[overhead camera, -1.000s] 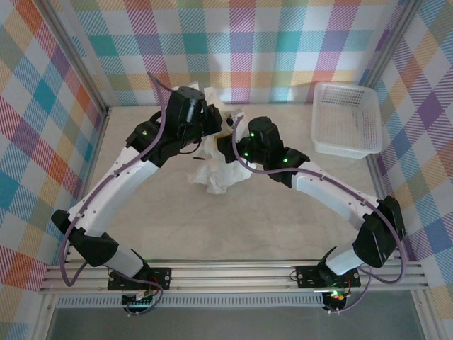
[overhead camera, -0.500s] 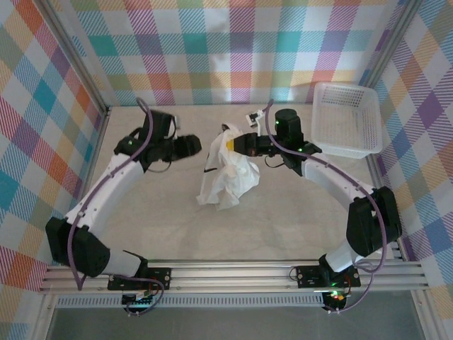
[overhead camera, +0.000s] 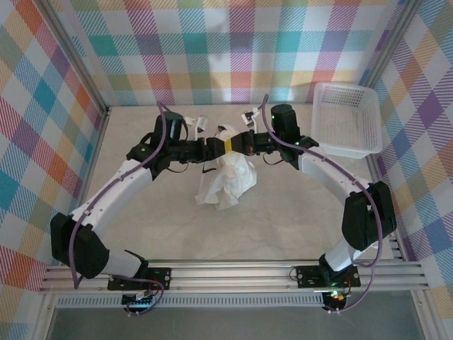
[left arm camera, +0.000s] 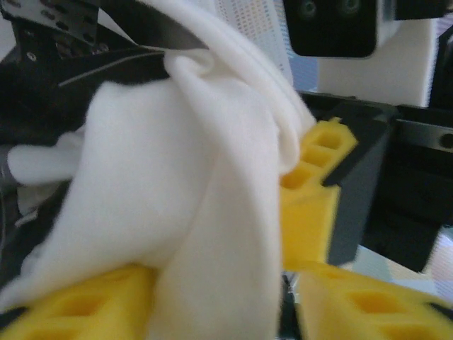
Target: Fold the inside-out t-shirt
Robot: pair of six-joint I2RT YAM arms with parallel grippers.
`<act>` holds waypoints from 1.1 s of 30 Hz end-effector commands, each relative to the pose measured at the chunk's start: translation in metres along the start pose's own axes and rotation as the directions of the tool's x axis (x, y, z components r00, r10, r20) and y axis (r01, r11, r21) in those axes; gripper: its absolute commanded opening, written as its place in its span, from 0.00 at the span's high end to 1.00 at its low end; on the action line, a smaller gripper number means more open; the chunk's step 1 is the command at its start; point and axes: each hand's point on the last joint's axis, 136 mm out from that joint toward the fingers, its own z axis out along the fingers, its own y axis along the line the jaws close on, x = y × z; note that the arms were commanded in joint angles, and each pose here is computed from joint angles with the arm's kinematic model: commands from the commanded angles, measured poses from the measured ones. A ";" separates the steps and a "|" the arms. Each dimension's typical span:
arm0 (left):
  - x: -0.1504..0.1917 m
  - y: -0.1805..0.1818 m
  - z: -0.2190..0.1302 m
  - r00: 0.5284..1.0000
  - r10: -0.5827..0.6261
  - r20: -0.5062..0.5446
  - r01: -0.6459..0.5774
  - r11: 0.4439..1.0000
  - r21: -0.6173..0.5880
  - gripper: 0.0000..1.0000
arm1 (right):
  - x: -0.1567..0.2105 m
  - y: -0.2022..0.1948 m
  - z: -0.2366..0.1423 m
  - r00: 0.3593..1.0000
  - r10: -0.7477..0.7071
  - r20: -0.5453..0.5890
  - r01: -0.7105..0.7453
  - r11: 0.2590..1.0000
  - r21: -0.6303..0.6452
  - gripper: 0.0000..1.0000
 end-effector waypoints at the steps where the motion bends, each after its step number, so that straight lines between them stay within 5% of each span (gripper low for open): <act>1: -0.012 0.008 0.003 0.999 0.014 0.033 -0.012 0.998 -0.065 0.87 | -0.006 0.016 -0.005 1.000 -0.026 0.000 0.026 0.999 -0.024 0.96; 2: -0.013 0.019 -0.002 0.999 0.004 0.049 0.002 0.992 -0.127 1.00 | -0.008 0.011 -0.008 1.000 -0.015 0.013 0.015 1.000 0.001 0.89; 3: -0.016 0.031 -0.010 0.997 -0.008 0.076 0.022 0.981 -0.195 1.00 | -0.011 0.004 -0.013 0.999 0.004 0.035 -0.006 0.999 0.033 0.85; 7: -0.021 0.058 -0.042 0.978 -0.107 0.180 0.145 0.966 -0.214 1.00 | -0.015 -0.018 -0.040 0.991 0.049 0.124 -0.054 0.998 0.042 1.00; 11: -0.011 0.079 -0.058 0.966 -0.159 0.202 0.208 0.944 -0.255 1.00 | -0.012 -0.018 -0.053 0.989 0.068 0.132 -0.067 0.998 -0.013 0.99; 17: 0.004 0.151 -0.088 0.933 -0.240 0.267 0.338 0.839 -0.426 1.00 | -0.011 -0.020 -0.061 0.986 0.109 0.127 -0.106 0.994 -0.027 0.95; 26: 0.001 0.149 -0.082 0.930 -0.257 0.263 0.343 0.867 -0.363 1.00 | -0.009 -0.021 -0.056 0.986 0.143 0.085 -0.138 0.989 -0.057 0.82; 29: 0.000 0.148 -0.081 0.931 -0.254 0.260 0.337 0.871 -0.356 1.00 | -0.007 -0.019 -0.056 0.988 0.129 0.081 -0.125 0.991 -0.057 1.00; 33: 0.001 0.151 -0.085 0.934 -0.245 0.262 0.334 0.859 -0.388 1.00 | -0.006 -0.018 -0.059 0.990 0.103 0.092 -0.100 0.994 -0.044 1.00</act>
